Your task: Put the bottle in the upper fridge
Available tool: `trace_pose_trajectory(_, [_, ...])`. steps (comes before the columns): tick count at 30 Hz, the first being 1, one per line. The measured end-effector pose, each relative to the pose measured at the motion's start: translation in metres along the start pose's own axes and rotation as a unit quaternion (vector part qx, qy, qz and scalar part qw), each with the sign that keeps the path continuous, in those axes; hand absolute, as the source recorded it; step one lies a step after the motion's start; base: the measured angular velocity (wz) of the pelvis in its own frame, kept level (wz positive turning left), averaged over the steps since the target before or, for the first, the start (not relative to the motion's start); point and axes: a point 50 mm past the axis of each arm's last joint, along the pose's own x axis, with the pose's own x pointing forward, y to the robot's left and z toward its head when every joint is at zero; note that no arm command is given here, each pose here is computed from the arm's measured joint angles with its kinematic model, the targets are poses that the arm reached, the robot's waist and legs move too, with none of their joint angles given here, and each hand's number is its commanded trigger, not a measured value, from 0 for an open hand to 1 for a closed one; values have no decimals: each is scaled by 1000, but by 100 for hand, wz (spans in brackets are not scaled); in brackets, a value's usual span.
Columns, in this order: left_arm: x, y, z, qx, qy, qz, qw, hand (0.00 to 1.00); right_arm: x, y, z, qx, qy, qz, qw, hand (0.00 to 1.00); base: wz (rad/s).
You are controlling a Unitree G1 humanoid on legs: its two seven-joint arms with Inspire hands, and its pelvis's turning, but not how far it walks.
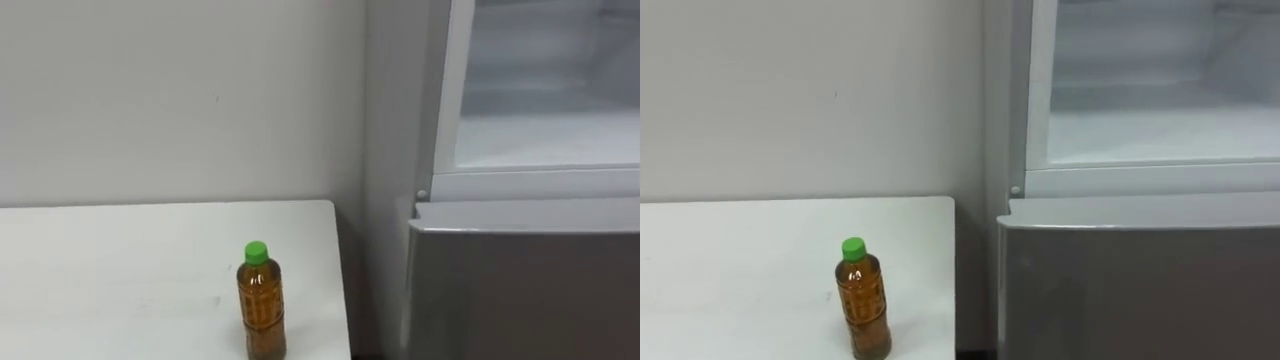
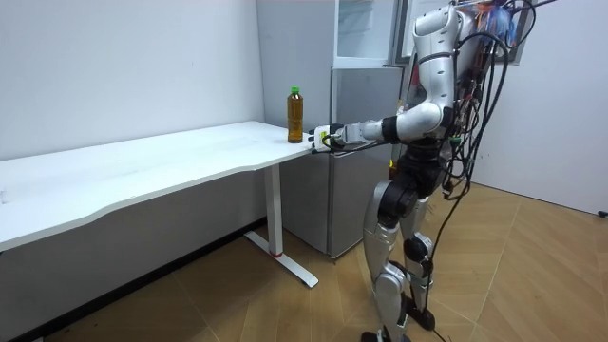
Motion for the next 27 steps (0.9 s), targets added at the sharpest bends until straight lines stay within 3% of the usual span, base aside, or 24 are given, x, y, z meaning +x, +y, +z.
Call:
trace_pose_trajectory(6, [-6, -1, -26, -17, 17, 24, 999, 0, -2, -1, -3, 5, -7, 3, 1000, 0, 3])
trace_pose_trajectory(17, [-11, 0, -40, -28, 6, 38, 999, 0, -4, -2, -6, -3, -26, 4, 1000, 0, 0])
trace_pose_trajectory(27, [-20, 12, -55, -41, 7, 91, 995, 0, -7, -8, -7, -10, -40, -19, 999, 0, -6])
